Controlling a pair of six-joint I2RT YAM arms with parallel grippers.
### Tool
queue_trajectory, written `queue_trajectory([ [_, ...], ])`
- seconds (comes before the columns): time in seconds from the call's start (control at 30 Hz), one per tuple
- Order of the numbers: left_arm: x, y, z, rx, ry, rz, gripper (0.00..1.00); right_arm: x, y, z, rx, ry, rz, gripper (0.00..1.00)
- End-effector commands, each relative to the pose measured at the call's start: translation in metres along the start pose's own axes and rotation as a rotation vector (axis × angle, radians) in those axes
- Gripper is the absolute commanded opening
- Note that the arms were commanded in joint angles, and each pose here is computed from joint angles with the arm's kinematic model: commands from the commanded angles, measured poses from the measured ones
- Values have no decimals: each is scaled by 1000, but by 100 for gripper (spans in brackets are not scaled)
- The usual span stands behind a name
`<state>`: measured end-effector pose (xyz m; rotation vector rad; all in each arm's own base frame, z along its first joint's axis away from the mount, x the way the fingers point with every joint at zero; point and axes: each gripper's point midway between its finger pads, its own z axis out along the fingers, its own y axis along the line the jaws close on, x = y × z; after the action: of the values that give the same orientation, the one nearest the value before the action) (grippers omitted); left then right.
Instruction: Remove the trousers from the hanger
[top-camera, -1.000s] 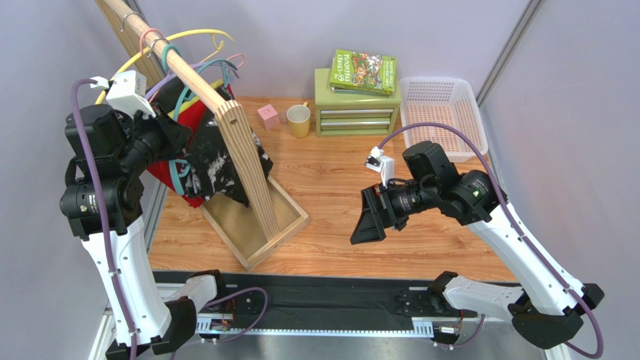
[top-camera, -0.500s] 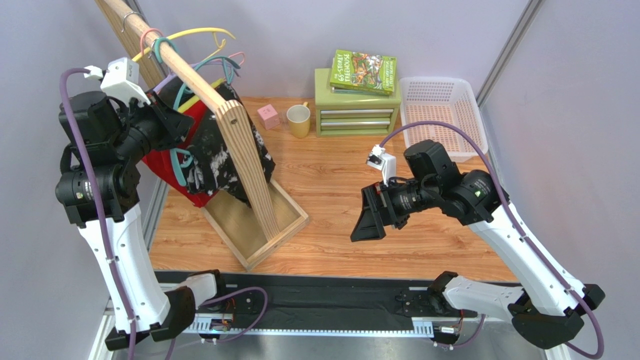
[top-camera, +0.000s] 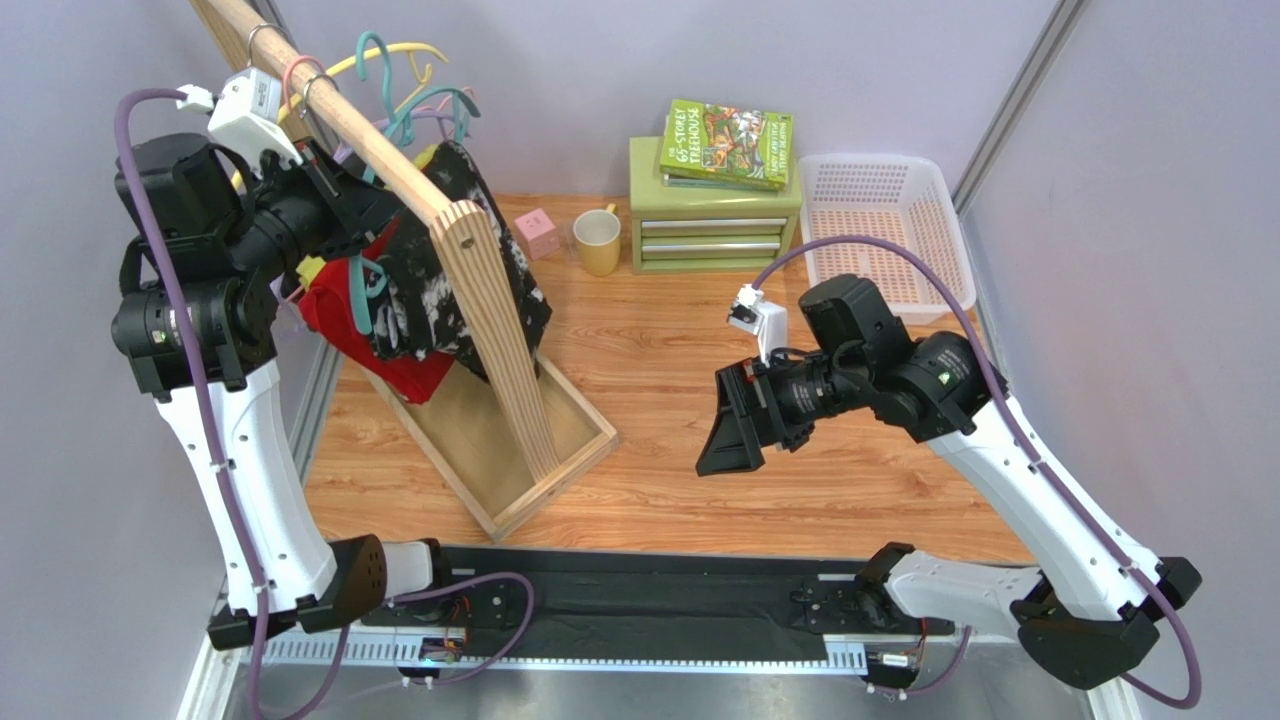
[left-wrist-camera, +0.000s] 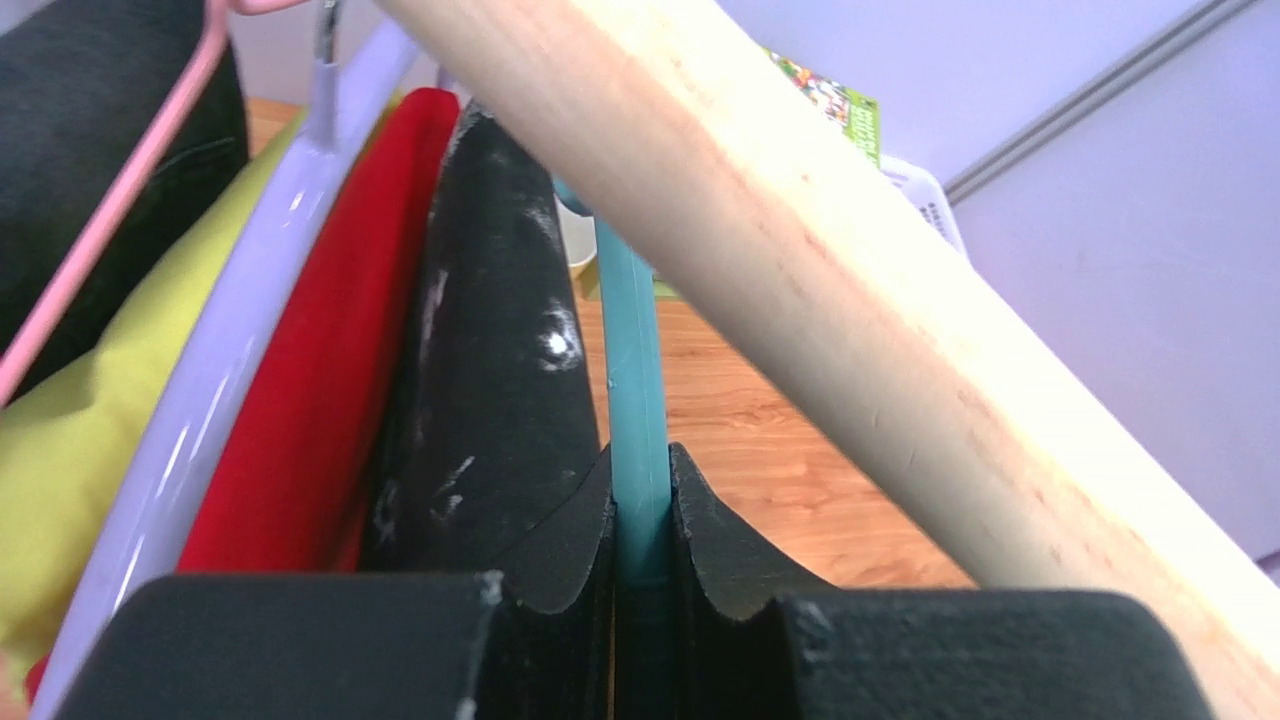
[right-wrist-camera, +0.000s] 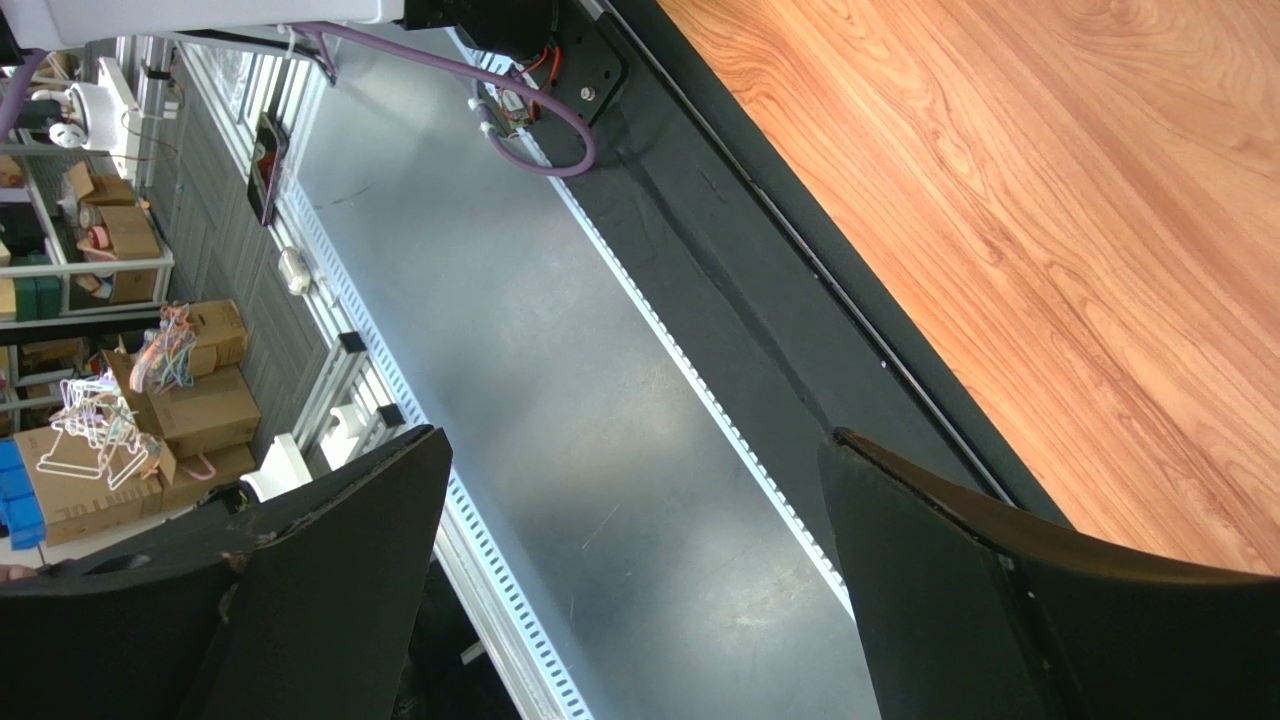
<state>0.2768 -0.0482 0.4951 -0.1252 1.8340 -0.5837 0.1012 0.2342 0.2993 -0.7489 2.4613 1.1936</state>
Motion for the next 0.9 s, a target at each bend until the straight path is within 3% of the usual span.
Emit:
queue_trajectory([
  [0.0,-53,-42,-13,159,-198,114,0,-17,8,-5,-4,-56,-32,100],
  [0.87,32,-24,15,276,-21,-84,0,-36,-8,15,39,-109,14,100],
])
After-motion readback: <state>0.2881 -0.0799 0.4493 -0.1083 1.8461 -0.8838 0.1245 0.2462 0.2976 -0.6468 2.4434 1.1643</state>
